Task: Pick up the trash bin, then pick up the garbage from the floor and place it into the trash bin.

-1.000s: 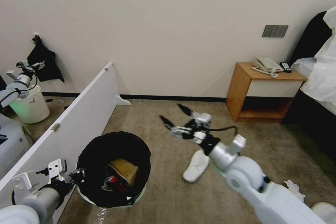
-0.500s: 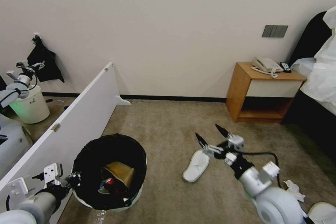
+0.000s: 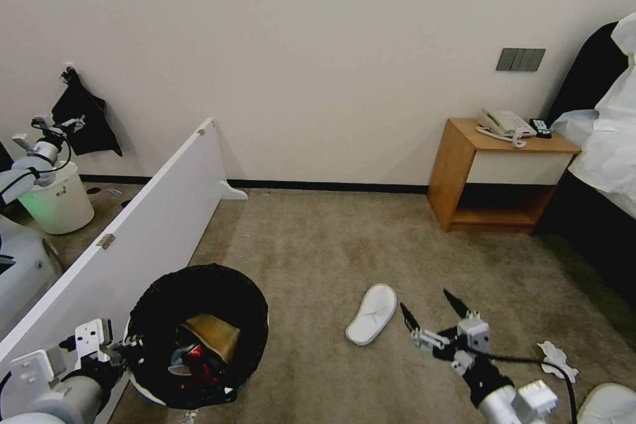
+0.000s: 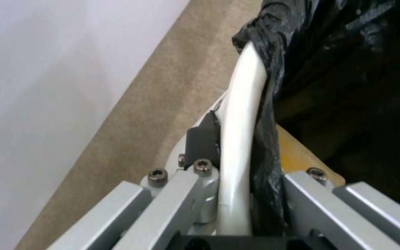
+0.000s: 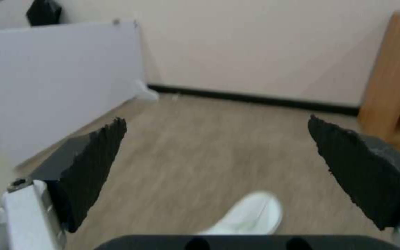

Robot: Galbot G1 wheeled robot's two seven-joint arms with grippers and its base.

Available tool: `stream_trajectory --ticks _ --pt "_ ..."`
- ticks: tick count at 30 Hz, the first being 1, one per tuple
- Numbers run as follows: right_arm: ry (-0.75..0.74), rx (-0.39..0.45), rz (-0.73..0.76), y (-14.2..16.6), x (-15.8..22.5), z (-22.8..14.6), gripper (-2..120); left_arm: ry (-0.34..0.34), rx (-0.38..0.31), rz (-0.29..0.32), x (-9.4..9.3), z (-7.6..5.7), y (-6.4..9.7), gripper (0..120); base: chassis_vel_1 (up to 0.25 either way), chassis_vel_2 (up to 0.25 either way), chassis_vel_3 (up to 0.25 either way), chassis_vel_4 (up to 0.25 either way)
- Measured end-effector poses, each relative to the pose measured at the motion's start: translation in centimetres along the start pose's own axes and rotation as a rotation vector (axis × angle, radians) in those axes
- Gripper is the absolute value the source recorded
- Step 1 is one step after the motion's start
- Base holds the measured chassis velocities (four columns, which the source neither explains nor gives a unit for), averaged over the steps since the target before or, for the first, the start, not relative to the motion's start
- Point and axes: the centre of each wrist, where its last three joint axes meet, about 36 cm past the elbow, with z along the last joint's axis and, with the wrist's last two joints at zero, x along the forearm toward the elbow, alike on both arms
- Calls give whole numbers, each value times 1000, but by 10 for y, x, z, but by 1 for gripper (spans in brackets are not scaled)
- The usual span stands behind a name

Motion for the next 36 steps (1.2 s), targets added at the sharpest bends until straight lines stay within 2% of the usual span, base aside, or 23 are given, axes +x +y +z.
stream_trajectory --ticks 7,11,17,19,23,25,28,36 --pt "68 -11 -12 -3 32 26 100 1 9 13 -13 0 14 1 0 0 0 0" --pt "88 33 10 -5 44 35 100 -6 15 4 -17 0 23 1 0 0 0 0" --pt "80 69 47 -2 46 41 100 -31 28 2 -20 5 29 1 0 0 0 0" --pt "74 68 88 2 43 45 100 -58 16 -20 -22 11 32 1 0 0 0 0" --pt "83 68 123 4 43 50 100 -61 11 -32 -24 17 36 1 0 0 0 0" --pt "105 85 162 2 47 59 100 -66 20 -37 -25 22 44 1 0 0 0 0" --pt "113 118 173 0 51 62 100 -74 23 -49 -26 24 51 1 0 0 0 0" --pt "110 125 172 5 54 61 100 -98 32 -51 -28 25 57 1 0 0 0 0"
